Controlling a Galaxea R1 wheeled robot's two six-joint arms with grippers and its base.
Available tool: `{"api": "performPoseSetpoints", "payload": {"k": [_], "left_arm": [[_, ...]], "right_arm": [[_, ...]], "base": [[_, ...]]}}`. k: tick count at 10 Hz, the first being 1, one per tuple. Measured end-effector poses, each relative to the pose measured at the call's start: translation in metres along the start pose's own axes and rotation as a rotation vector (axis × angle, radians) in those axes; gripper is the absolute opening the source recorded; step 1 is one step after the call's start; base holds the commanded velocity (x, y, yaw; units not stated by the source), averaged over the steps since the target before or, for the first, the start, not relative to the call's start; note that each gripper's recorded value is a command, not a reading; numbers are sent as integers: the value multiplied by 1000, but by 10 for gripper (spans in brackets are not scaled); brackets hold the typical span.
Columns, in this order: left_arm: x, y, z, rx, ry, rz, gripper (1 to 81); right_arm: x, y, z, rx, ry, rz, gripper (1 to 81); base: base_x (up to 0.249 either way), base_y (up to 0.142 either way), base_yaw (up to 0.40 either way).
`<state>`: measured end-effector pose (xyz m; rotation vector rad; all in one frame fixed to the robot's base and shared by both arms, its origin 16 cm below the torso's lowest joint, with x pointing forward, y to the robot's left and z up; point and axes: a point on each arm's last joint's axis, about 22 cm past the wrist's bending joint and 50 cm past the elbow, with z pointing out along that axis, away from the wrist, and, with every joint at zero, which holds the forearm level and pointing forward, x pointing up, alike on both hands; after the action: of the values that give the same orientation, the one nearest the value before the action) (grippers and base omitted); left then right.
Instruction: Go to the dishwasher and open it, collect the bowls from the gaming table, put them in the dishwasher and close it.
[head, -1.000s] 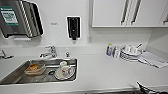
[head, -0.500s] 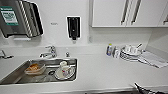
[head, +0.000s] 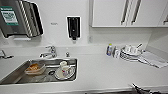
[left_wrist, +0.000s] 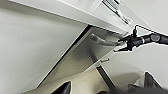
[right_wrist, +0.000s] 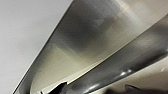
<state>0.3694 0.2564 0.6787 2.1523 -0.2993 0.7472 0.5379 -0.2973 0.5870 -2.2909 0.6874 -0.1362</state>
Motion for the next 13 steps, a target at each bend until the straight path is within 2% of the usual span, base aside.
{"api": "performPoseSetpoints", "payload": {"k": [1,4,6,10,13], "left_arm": [[0,0,0,0,-1,0,811],[-1,0,1,-2,-2,0,811],[-1,2,3,-8,-3,0,811],[-2,4,6,-17,-6,1,811],[-5,-12,5,13,-12,5,811]], "right_arm": [[2,0,4,-2,1,24,811],[12,1,17,-9,12,40,811],[5,9,28,-21,-3,56,811],[7,17,32,-7,14,98,811],[6,19,33,16,31,113,811]], "base": [[0,0,0],[0,0,0],[0,0,0],[0,0,0],[0,0,0]]}}
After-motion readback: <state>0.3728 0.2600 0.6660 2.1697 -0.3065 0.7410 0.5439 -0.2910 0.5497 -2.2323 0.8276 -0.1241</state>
